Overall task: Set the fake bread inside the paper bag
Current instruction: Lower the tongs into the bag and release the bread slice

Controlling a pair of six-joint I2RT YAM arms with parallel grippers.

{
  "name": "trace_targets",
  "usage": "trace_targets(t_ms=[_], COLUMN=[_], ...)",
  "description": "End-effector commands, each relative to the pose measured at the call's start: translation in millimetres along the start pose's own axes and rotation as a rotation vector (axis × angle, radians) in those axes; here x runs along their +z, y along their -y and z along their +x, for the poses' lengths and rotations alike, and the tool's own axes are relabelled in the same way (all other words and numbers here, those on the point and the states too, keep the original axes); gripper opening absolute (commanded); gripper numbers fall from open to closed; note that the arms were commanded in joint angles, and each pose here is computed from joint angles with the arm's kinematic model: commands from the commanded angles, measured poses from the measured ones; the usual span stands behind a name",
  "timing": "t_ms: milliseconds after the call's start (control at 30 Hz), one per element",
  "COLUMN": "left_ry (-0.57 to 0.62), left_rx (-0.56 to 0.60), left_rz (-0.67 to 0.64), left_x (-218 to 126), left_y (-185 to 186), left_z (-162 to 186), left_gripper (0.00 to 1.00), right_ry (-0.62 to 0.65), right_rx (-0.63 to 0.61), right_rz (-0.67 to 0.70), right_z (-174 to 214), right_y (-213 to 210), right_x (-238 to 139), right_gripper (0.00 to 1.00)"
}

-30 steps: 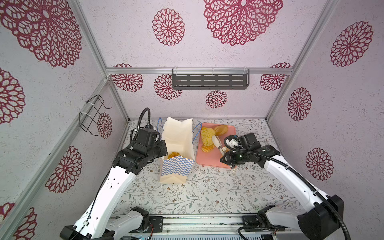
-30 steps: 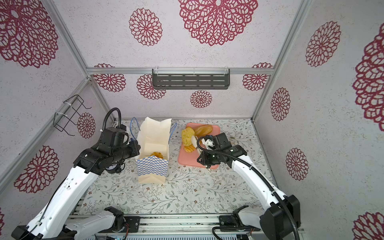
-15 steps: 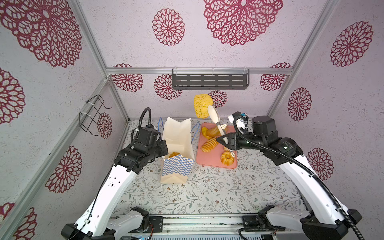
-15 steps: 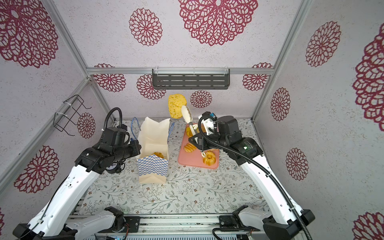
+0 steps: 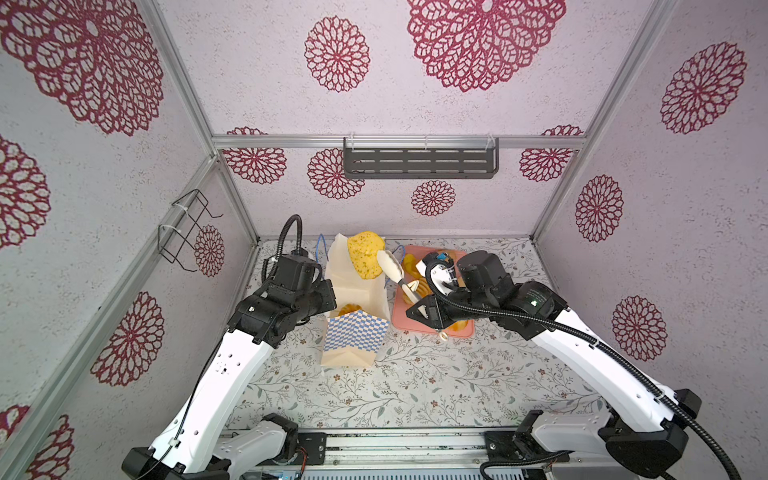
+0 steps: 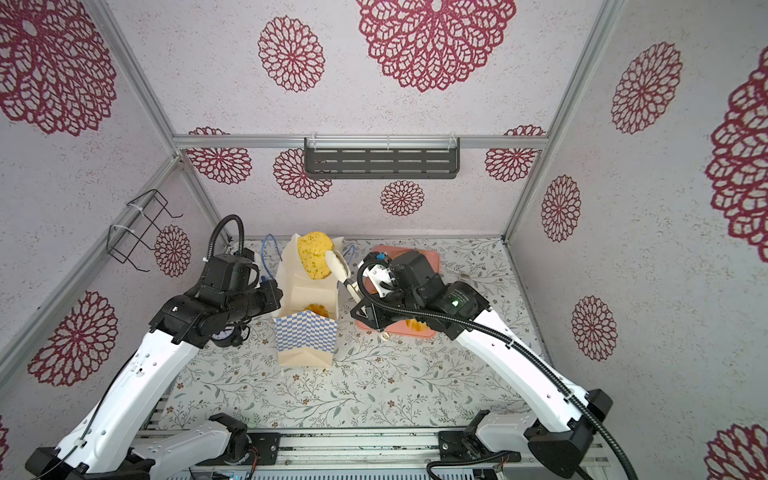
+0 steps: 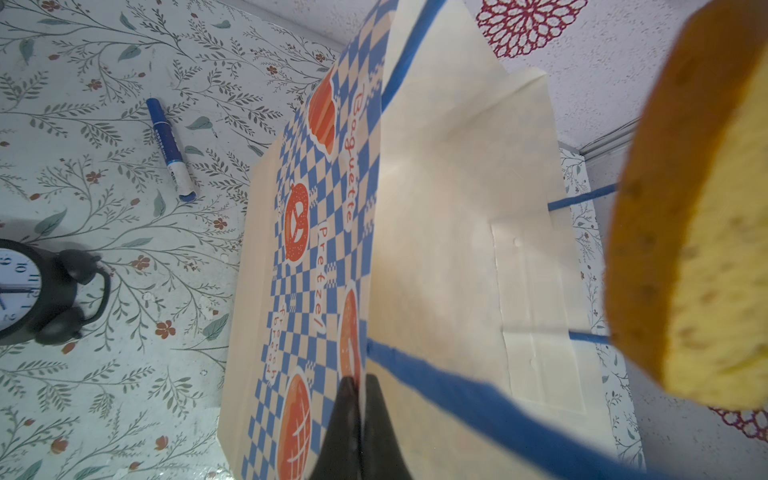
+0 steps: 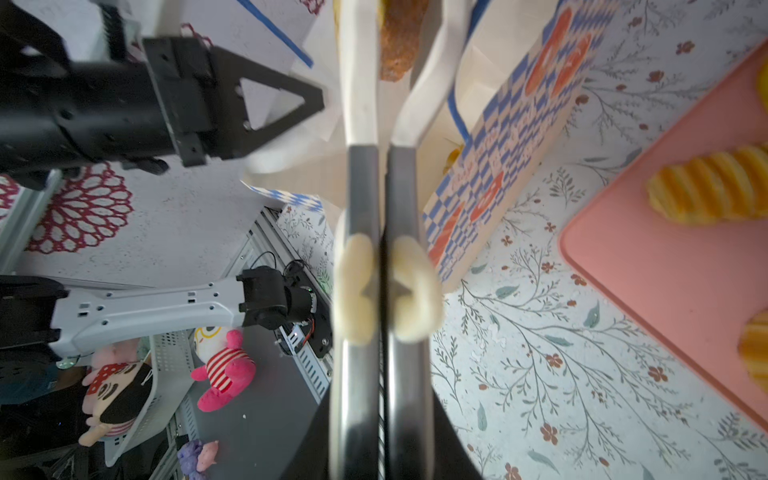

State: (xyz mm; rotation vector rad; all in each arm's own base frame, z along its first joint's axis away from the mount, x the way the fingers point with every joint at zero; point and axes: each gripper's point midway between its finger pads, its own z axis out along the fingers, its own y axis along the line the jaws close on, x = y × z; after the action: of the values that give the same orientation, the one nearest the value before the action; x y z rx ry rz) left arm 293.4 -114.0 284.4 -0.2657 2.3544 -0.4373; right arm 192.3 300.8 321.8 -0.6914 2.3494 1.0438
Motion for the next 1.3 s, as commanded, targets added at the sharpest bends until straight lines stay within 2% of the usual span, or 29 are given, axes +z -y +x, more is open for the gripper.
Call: trace_targets(t_ms=[0, 300, 467, 567, 667, 967, 1267], left_ry=[0.046, 0.054, 0.056, 0.058, 0.059, 0.054, 0.059], left_rx=[-0.010, -0.011, -0.010, -0.009, -0.010, -0.010, -0.010], left_rz=[0.052, 0.061, 0.069, 0.074, 0.076, 0.073, 0.080], left_x=[-8.8, -12.5, -14.7, -15.8, -16.6, -15.8, -11.7], left_y=[15.6, 18.4, 20.5, 21.9, 21.9, 20.4, 22.6], left_z=[-15.1, -17.4, -18.5, -18.4, -18.2, -14.3, -16.4], left_gripper=[0.00, 0.00, 0.00, 0.00, 0.00, 0.00, 0.00], right_ry=[0.038, -0.003, 0.002, 0.002, 0.007, 0.041, 0.265], right_rx=[-0.043, -0.046, -0.046, -0.046, -0.047, -0.052, -0.094], right_rz=[-0.009, 0.025, 0.064, 0.075, 0.083, 0.075, 0.086], right_z=[-2.8, 4.3, 4.1, 4.2, 3.4, -5.5, -55.8], right_y=[-10.9, -3.5, 4.0, 6.0, 7.0, 2.8, -15.2], right_x=[-5.6, 5.4, 6.2, 6.1, 5.2, 2.2, -36.2], right_gripper=[0.00, 0.02, 0.27, 0.36, 0.40, 0.36, 0.31])
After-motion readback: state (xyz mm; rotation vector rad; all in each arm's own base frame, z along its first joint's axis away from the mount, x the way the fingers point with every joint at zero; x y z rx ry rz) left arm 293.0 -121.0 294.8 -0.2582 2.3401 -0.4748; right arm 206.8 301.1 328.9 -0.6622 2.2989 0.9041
